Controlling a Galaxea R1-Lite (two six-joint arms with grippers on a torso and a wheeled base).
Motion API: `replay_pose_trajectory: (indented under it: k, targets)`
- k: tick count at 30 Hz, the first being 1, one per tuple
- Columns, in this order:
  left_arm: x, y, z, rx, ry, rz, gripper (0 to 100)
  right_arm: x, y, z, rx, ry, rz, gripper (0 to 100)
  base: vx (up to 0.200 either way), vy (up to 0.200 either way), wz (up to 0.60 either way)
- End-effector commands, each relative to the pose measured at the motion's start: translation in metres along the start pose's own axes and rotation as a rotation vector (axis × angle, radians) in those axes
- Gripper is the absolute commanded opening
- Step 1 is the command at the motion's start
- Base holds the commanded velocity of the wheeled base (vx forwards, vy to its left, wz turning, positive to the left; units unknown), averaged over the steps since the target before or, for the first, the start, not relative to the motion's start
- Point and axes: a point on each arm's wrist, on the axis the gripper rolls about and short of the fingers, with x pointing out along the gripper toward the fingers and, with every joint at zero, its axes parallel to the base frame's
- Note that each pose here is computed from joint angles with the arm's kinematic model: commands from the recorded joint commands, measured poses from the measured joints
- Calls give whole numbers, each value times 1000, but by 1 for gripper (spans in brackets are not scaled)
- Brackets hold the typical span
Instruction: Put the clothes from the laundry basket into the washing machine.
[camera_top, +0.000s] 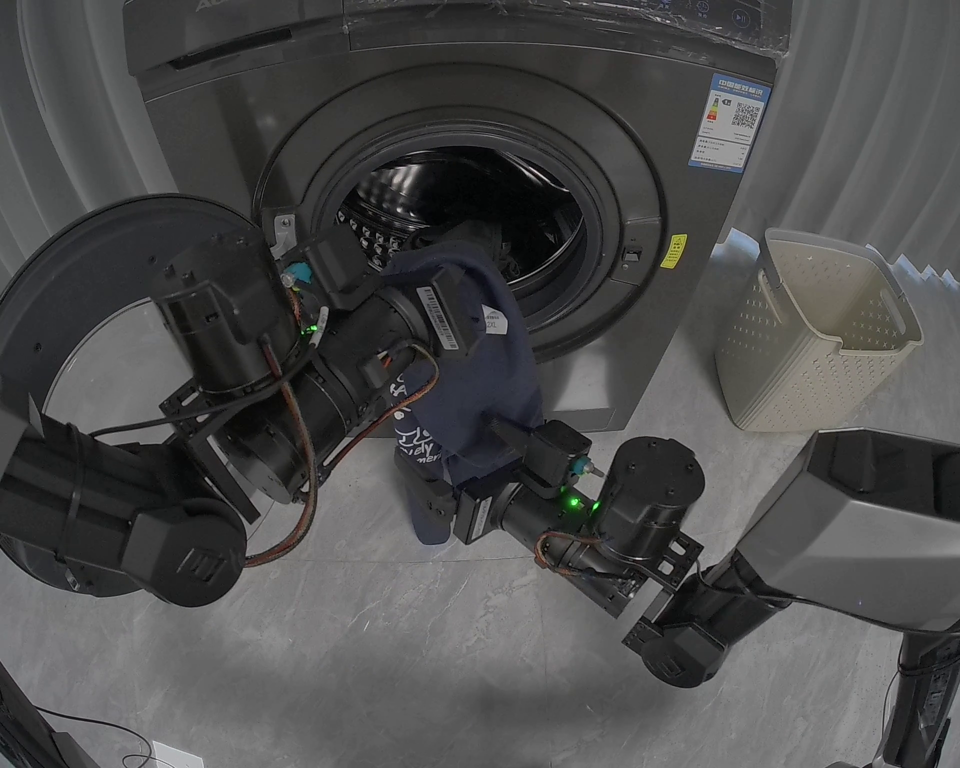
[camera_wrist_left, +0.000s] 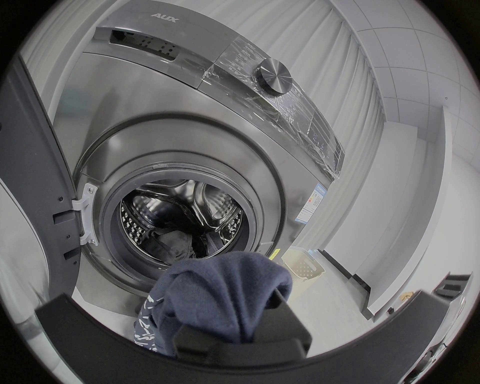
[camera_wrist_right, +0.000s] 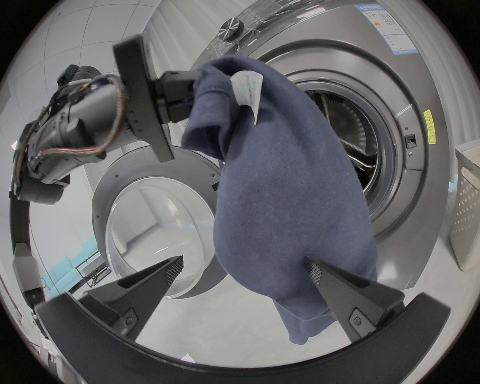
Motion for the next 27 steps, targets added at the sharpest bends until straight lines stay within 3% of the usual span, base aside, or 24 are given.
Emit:
replay_pose_trajectory:
  k: [1,7,12,20,27]
  targets:
    - [-3,-1,2,-15,-3,0,0,16,-16,-8,-9,-15,-39,100,0,0,0]
    - [-3,3,2,-27,-2,25,0,19,-34,6,-17,-57,-94,100,0,0,0]
    - [-2,5,3,-25,-1,33,0,9,-49,37,-28,-106,-132,100,0,0,0]
    - [-3,7,2,-21,12,41,0,-15,-51,72,-37,-142,-151,100,0,0,0]
    - [-10,4,10,-24,6,35,0,-26,-82,77,-70,-139,-231,100,0,0,0]
